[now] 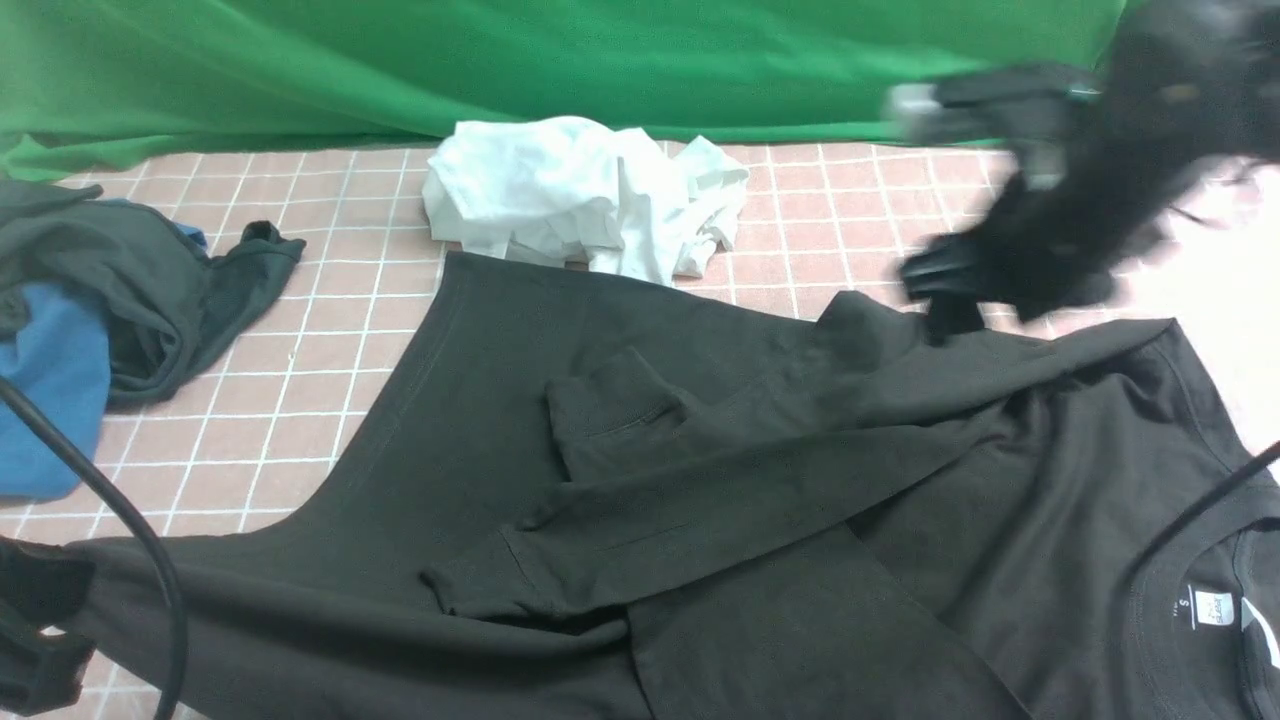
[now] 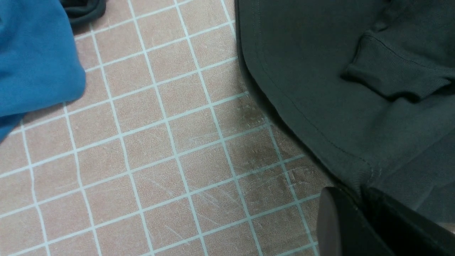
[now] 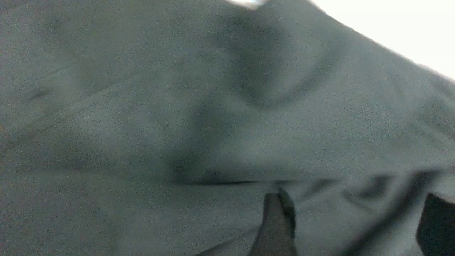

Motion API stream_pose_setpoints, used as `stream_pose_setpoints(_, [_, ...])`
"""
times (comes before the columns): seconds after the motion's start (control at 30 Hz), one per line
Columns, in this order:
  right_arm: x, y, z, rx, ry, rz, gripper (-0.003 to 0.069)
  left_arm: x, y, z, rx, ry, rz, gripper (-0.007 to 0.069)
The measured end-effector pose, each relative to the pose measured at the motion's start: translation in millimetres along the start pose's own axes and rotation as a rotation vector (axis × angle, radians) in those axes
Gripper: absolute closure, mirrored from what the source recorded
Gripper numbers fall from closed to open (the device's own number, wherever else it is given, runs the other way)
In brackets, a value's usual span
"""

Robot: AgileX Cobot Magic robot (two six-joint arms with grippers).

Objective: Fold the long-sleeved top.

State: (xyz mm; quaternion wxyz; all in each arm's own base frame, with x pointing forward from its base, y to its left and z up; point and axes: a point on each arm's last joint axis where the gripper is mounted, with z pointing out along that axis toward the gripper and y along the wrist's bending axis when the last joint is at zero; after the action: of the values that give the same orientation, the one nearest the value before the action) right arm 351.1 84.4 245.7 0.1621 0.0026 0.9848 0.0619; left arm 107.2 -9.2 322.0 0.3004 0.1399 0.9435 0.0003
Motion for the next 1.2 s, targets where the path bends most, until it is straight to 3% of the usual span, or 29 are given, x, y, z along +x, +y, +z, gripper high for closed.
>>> stream_pose_setpoints(0.1, [1.5, -34.4, 13.9, -0.043, -0.017, 0.171, 0.0092, 0.2, -0.1, 0.0, 0.001, 0.002, 0.0, 0.059])
stream_pose_setpoints(0.27, [4.2, -73.7, 34.5, -0.07, -0.043, 0.33, 0.0082, 0.1, 0.0, 0.0, 0.0, 0.001, 0.0, 0.059])
stream_pose_setpoints(0.5, [2.2, -82.8, 72.4, -0.081, -0.033, 0.367, 0.0085, -0.4, 0.1, 0.0, -0.001, -0.004, 0.0, 0.059])
stream_pose_setpoints(0.6, [-0.5, -84.4, 88.8, -0.092, -0.059, 0.372, 0.0127, -0.9, 0.3, 0.0, -0.003, -0.01, 0.0, 0.059])
stream_pose_setpoints(0.77, [-10.5, -84.4, 92.9, -0.113, -0.13, 0.374, 0.0266, -0.8, 0.2, 0.0, -0.003, -0.009, 0.0, 0.059])
stream_pose_setpoints(1.07, [-21.5, -87.2, 89.6, -0.089, -0.236, 0.301, 0.0297, -0.7, 0.2, 0.0, -0.002, -0.008, 0.0, 0.059])
stream_pose_setpoints(1.2, [-29.0, -90.8, 87.5, -0.058, -0.328, 0.269, 0.0435, -0.7, 0.2, 0.0, -0.002, -0.008, 0.0, 0.059])
